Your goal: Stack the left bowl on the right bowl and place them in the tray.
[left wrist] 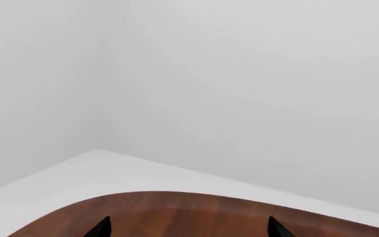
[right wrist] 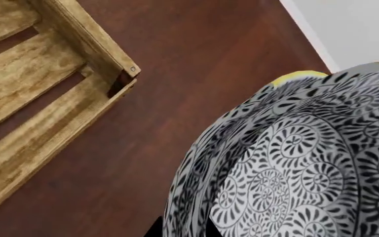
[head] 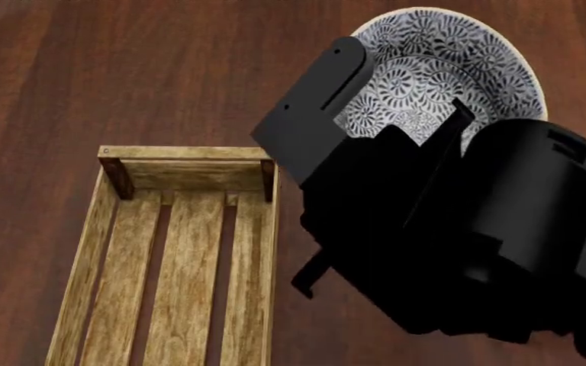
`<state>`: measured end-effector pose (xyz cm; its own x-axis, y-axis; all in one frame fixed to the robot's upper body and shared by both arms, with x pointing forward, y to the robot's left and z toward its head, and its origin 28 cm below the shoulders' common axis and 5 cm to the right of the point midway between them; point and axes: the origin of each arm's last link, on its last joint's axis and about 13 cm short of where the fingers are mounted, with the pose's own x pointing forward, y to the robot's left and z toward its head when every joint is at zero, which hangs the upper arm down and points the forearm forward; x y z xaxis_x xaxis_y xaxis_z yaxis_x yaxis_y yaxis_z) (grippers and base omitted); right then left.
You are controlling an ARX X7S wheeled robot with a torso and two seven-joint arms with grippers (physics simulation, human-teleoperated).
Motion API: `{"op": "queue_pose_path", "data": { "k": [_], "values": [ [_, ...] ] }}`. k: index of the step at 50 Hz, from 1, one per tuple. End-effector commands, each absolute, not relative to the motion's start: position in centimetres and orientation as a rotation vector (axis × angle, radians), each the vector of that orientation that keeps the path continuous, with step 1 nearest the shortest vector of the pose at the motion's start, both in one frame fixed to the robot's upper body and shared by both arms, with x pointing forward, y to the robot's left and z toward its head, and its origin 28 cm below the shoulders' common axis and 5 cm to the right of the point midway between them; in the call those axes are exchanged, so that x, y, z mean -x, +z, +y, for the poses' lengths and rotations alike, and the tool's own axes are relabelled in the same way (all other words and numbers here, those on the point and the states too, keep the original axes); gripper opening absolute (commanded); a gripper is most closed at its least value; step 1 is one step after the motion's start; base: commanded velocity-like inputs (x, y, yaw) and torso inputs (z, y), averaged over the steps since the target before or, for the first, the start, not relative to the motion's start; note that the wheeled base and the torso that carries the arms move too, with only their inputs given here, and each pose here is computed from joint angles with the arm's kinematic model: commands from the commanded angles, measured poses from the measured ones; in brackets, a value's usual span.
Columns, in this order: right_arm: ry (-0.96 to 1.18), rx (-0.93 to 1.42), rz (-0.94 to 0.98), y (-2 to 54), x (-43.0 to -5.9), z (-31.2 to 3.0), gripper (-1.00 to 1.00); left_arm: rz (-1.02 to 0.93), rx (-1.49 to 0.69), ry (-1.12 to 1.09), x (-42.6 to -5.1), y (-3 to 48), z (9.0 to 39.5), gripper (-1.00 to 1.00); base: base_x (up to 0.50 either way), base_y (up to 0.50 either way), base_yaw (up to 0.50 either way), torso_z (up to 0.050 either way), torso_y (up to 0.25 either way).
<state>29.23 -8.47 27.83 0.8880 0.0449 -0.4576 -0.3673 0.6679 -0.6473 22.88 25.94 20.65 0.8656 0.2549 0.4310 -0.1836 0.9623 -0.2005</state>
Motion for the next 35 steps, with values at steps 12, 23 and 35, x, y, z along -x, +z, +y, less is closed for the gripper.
{"op": "queue_pose_path", "data": {
  "k": [12,23,35],
  "values": [
    [0.382,0.994,0.329,29.2,-29.4,-5.6,-1.0,-0.481,0.19,0.276,-23.1,20.9,27.6,1.0,0.0,0.0,0.0,0.0,0.001],
    [0.468,1.038,0.269,29.8,-28.8,-3.9,-1.0,-0.475,0.189,0.285,-23.3,20.8,27.8,1.0,0.0,0.0,0.0,0.0,0.001],
    [0.596,1.096,0.237,29.7,-29.6,-1.6,-1.0,-0.475,0.188,0.27,-23.2,20.8,27.5,1.0,0.0,0.0,0.0,0.0,0.001]
  ]
}}
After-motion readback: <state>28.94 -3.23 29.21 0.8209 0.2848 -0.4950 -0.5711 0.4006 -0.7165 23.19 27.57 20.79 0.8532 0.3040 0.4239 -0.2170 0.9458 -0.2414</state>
